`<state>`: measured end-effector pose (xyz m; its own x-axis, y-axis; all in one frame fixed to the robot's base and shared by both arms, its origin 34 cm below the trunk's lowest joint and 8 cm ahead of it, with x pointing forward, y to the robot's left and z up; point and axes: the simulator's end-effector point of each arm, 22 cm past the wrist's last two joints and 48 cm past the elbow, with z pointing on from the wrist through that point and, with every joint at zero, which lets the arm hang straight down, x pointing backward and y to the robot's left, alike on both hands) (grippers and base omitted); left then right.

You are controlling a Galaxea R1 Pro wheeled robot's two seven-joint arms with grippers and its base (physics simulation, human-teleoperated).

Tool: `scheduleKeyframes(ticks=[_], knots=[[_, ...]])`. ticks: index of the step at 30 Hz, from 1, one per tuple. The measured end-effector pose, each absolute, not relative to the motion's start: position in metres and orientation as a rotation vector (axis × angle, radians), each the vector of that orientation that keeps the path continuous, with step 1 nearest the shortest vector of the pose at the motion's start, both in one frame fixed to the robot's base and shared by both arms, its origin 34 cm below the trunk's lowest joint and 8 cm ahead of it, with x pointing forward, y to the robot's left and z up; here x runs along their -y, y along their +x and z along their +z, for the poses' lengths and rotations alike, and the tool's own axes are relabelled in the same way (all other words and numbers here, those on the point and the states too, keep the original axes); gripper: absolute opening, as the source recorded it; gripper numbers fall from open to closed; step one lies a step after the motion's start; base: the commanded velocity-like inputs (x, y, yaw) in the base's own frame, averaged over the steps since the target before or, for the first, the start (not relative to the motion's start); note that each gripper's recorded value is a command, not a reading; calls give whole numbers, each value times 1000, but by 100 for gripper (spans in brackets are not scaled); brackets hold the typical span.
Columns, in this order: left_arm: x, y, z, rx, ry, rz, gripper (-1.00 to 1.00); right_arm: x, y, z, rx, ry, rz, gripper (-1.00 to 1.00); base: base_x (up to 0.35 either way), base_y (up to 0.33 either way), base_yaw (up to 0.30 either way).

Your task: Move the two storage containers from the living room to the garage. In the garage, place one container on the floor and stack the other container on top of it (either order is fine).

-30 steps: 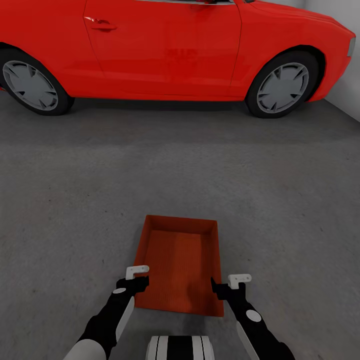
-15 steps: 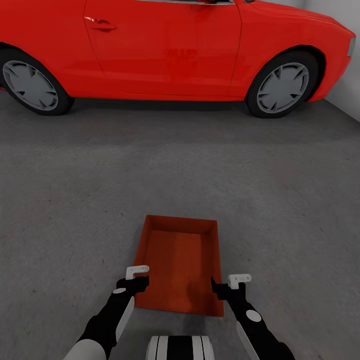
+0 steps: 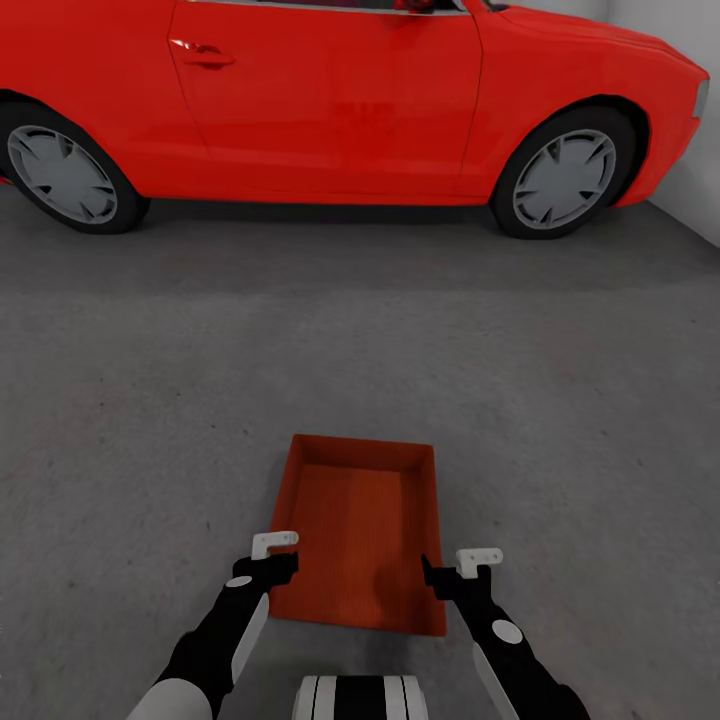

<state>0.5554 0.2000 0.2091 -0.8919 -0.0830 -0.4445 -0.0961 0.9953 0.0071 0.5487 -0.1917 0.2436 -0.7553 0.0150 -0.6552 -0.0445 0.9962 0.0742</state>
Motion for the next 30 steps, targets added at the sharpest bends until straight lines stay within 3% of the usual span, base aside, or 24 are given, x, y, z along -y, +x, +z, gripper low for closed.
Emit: scheduleKeyframes(ticks=[30], knots=[[-199, 570, 274, -2681, -126, 37, 100, 192, 564, 309, -2426, -20, 110, 100, 0, 0, 0]])
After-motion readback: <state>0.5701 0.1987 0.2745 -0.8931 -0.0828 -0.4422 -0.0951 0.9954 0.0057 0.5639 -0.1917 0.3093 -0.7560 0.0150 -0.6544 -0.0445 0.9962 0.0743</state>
